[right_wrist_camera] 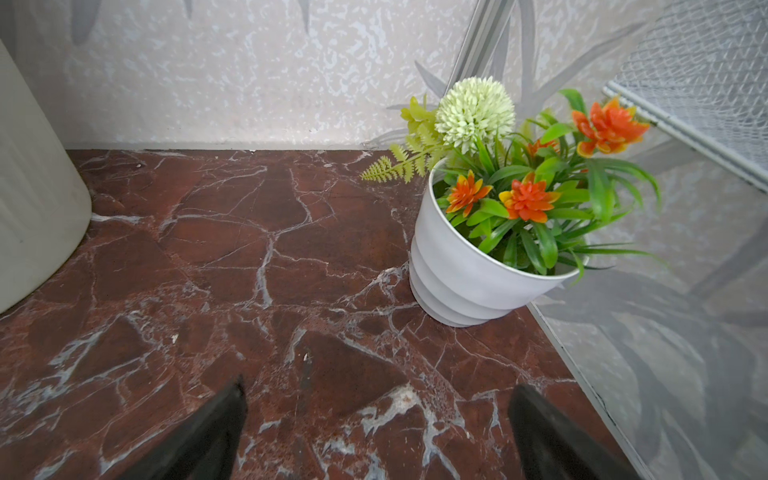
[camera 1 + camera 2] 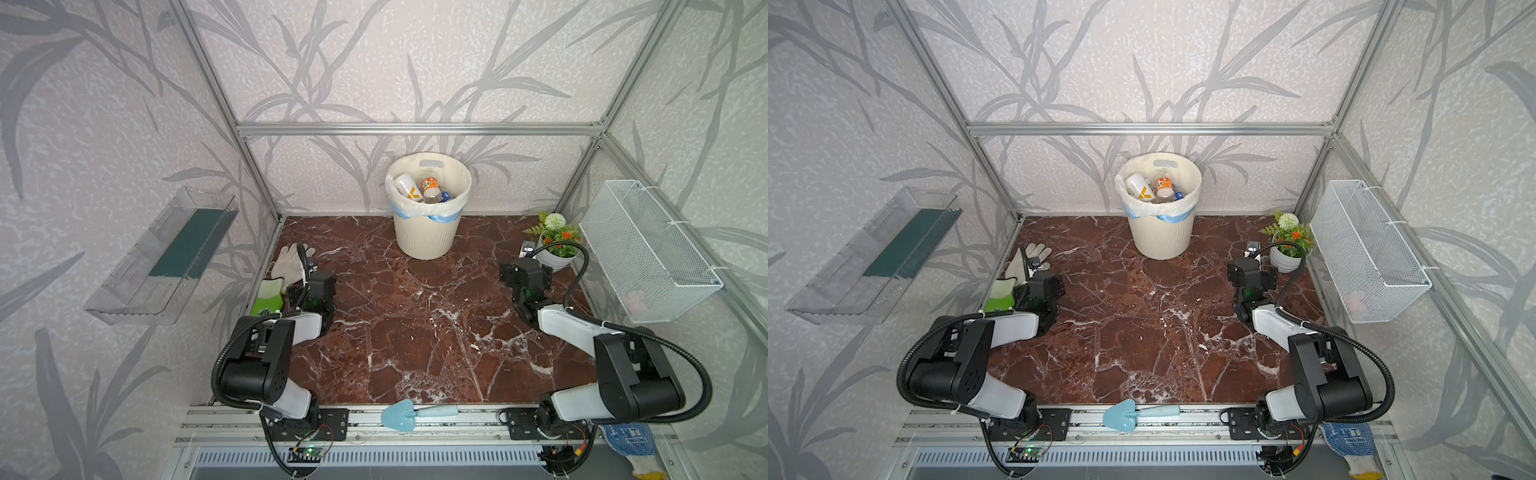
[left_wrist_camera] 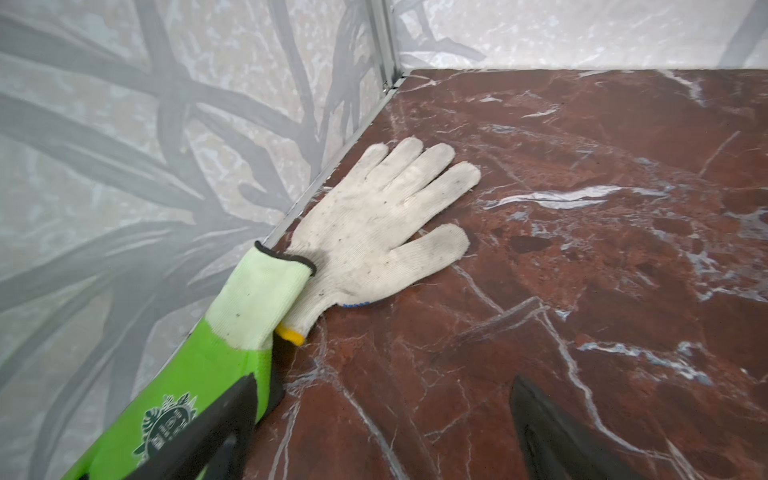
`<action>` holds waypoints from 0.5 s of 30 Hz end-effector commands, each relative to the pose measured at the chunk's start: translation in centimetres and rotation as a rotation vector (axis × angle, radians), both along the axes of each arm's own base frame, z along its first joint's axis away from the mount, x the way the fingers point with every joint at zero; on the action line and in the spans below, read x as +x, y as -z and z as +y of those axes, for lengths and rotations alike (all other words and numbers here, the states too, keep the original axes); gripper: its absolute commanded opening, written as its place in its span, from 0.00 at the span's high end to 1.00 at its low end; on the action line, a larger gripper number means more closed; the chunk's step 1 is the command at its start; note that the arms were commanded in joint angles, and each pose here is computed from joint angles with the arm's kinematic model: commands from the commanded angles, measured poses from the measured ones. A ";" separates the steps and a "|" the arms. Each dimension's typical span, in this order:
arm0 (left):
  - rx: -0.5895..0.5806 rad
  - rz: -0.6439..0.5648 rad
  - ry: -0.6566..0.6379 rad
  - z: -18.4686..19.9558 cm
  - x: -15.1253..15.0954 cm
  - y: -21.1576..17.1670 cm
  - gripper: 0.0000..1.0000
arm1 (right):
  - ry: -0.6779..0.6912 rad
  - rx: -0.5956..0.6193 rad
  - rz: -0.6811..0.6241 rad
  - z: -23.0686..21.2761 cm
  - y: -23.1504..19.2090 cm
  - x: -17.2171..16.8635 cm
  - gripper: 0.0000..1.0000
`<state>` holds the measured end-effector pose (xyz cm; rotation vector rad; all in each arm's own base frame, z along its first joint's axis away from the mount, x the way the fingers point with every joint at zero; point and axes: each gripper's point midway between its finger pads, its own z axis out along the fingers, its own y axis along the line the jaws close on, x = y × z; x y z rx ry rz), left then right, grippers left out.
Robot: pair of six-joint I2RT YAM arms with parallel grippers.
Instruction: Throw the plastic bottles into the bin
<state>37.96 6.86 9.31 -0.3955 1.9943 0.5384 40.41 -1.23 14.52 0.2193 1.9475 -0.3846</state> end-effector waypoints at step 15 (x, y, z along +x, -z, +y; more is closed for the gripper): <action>-0.095 -0.139 0.147 -0.9 0.6 -0.3 0.01 | -0.204 0.059 -0.065 2.8 -0.5 -2.1 0.01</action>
